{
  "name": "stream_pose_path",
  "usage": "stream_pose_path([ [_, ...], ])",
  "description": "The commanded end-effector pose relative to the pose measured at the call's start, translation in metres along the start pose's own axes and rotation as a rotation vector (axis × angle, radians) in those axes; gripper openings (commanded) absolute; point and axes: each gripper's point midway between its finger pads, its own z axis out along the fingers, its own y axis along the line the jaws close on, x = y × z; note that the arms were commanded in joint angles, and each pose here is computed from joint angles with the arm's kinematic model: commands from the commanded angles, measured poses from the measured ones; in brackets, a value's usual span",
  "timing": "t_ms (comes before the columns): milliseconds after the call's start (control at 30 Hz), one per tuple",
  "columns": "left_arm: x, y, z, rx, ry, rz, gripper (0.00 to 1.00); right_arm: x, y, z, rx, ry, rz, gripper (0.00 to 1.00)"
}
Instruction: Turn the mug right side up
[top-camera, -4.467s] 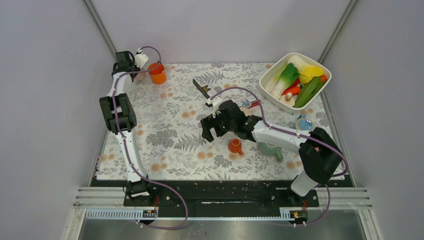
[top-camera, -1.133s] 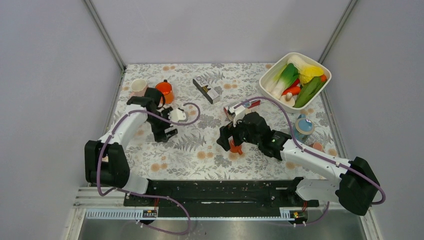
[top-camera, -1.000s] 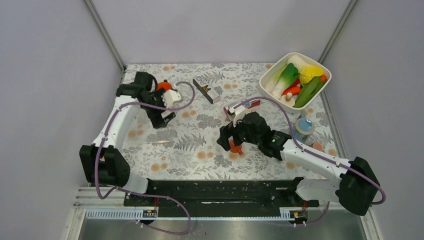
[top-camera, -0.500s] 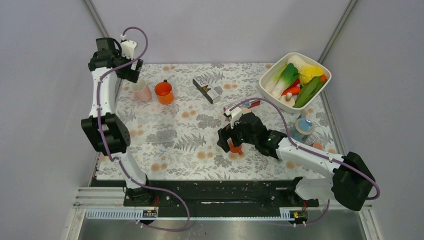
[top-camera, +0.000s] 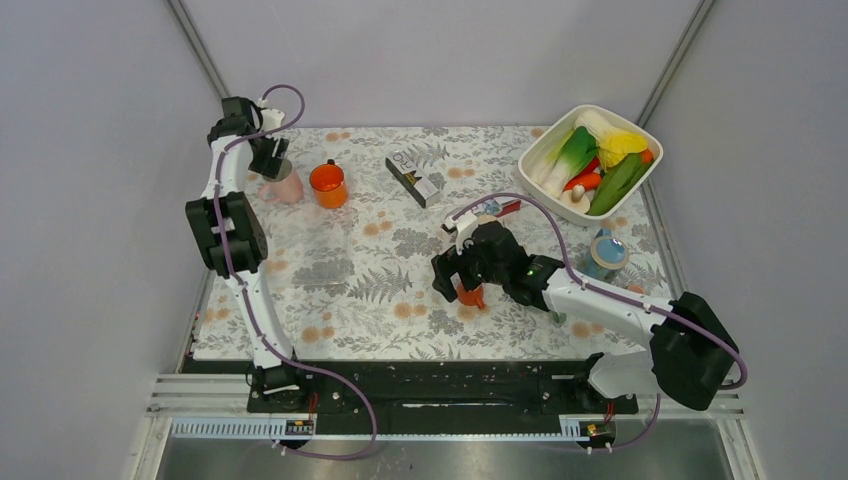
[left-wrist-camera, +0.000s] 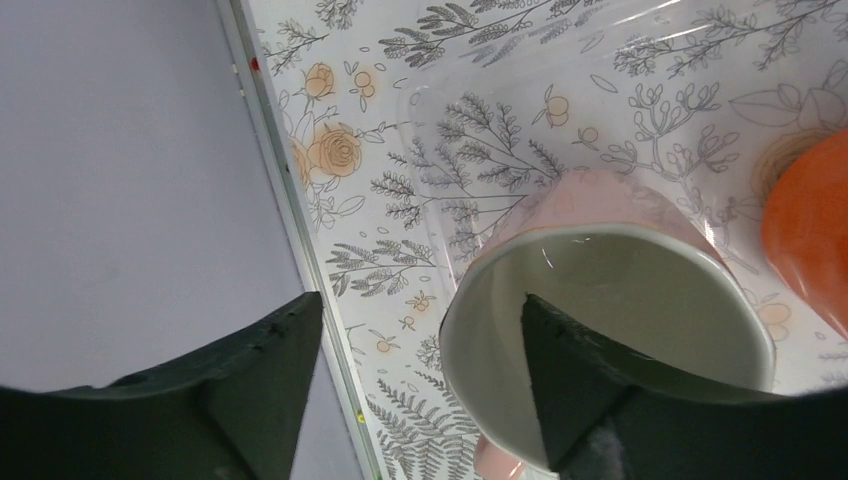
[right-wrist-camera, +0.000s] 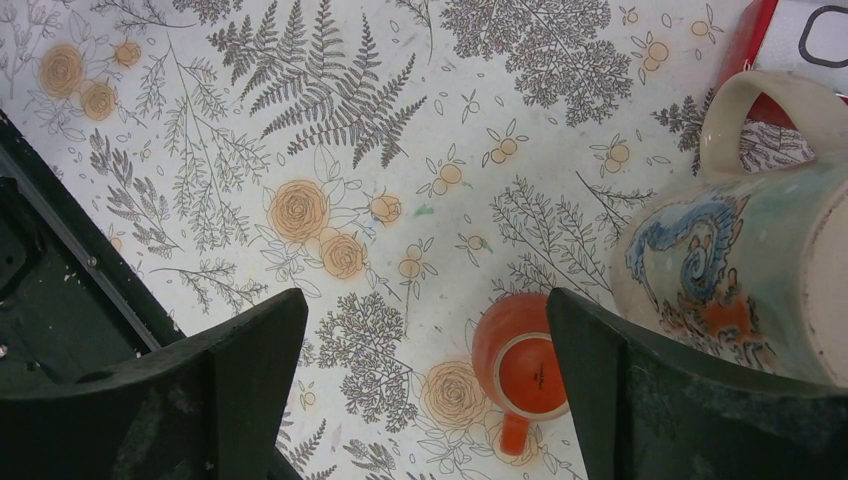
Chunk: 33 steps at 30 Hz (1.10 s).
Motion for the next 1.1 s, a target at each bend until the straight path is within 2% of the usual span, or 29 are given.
stream_pose_path([
  [0, -0.022, 0.009, -0.001, -0.016, -0.075, 0.065, 0.69, -0.032, 0.000, 0.002, 0.000, -0.077, -0.011, 0.99],
  [100, -0.025, 0.008, 0.004, -0.011, -0.105, 0.124, 0.49, -0.033, 0.000, 0.003, 0.003, -0.076, -0.011, 0.99],
  [200, -0.033, 0.013, 0.006, -0.031, -0.138, 0.142, 0.21, -0.036, 0.000, 0.006, 0.001, -0.076, -0.009, 0.99],
  [367, -0.049, 0.014, 0.006, -0.029, -0.207, 0.170, 0.00, -0.038, 0.002, 0.008, -0.005, -0.071, -0.004, 0.99],
  [467, -0.061, 0.021, 0.008, -0.048, -0.237, 0.185, 0.00, -0.038, 0.002, 0.010, -0.005, -0.064, -0.001, 0.99],
  [600, -0.074, 0.017, 0.015, 0.019, -0.250, 0.171, 0.00, -0.036, 0.002, 0.012, -0.003, -0.048, 0.006, 0.99],
  [833, -0.063, 0.003, 0.026, 0.146, -0.241, 0.090, 0.00, -0.033, 0.001, 0.012, 0.003, -0.039, 0.006, 0.99],
  [1067, -0.051, -0.007, 0.003, 0.268, -0.239, 0.002, 0.00, -0.035, 0.001, 0.010, 0.000, -0.042, 0.001, 0.99],
])
